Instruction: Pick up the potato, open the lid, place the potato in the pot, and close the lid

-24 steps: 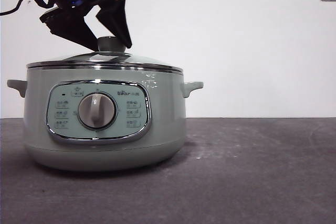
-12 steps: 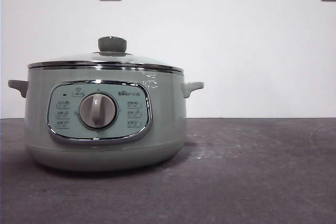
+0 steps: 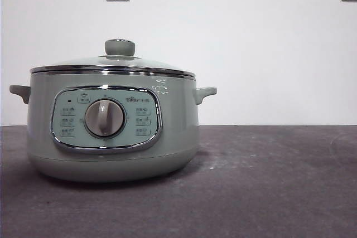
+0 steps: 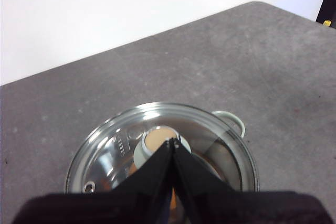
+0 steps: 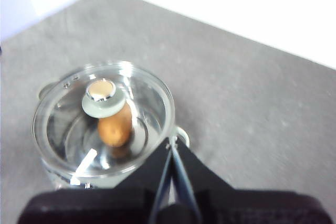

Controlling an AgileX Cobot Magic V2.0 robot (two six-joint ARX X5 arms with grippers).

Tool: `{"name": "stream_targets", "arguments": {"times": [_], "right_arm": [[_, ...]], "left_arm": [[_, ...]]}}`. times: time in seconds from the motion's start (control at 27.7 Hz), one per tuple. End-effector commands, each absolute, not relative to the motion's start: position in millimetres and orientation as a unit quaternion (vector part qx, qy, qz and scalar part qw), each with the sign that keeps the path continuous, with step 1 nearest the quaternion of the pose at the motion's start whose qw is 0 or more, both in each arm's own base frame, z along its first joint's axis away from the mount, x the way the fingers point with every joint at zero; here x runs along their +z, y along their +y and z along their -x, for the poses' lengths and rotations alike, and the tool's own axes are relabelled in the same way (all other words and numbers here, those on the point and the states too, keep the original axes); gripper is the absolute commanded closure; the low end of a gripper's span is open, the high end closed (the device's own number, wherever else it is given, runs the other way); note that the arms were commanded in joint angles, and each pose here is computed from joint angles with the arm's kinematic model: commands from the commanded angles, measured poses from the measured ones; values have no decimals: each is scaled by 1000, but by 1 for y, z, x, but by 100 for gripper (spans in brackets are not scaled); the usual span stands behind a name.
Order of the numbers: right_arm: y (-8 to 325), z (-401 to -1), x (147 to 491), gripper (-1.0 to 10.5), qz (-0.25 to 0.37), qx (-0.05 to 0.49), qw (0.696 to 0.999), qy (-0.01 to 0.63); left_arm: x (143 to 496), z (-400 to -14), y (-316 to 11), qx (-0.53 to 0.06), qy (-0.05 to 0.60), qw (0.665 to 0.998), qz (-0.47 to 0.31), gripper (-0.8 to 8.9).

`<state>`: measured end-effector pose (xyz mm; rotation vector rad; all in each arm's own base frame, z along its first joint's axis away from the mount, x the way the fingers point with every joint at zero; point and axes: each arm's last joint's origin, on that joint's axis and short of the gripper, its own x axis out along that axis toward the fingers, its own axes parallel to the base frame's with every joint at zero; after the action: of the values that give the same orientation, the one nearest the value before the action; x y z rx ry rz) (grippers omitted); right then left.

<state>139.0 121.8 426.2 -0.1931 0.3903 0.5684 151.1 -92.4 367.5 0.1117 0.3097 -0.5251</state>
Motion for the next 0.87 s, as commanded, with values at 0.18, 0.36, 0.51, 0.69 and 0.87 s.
{"name": "stream_targets", "arguments": {"times": [0.18,0.36,0.51,0.69,0.87], "right_arm": [[118,-136,332,956,68,265,943,188],[113,-130,278,956,30,260,948,182],[110,-127,247,956,-4,255,949,183],[111,-132,235,946,25,200,959,200],[109,-131,231,946,24,186,957,223]], "left_arm": [[329,-138,-89,-271,132,952,-50,822],[293,-126,-87,-275,125,953,-26,822],[269,-119,-85,-270,135,953,-16,822],[265,-120,-86,-259,137,956,-13,822],[262,-120,-85,-254,157,954,-6,817]]}}
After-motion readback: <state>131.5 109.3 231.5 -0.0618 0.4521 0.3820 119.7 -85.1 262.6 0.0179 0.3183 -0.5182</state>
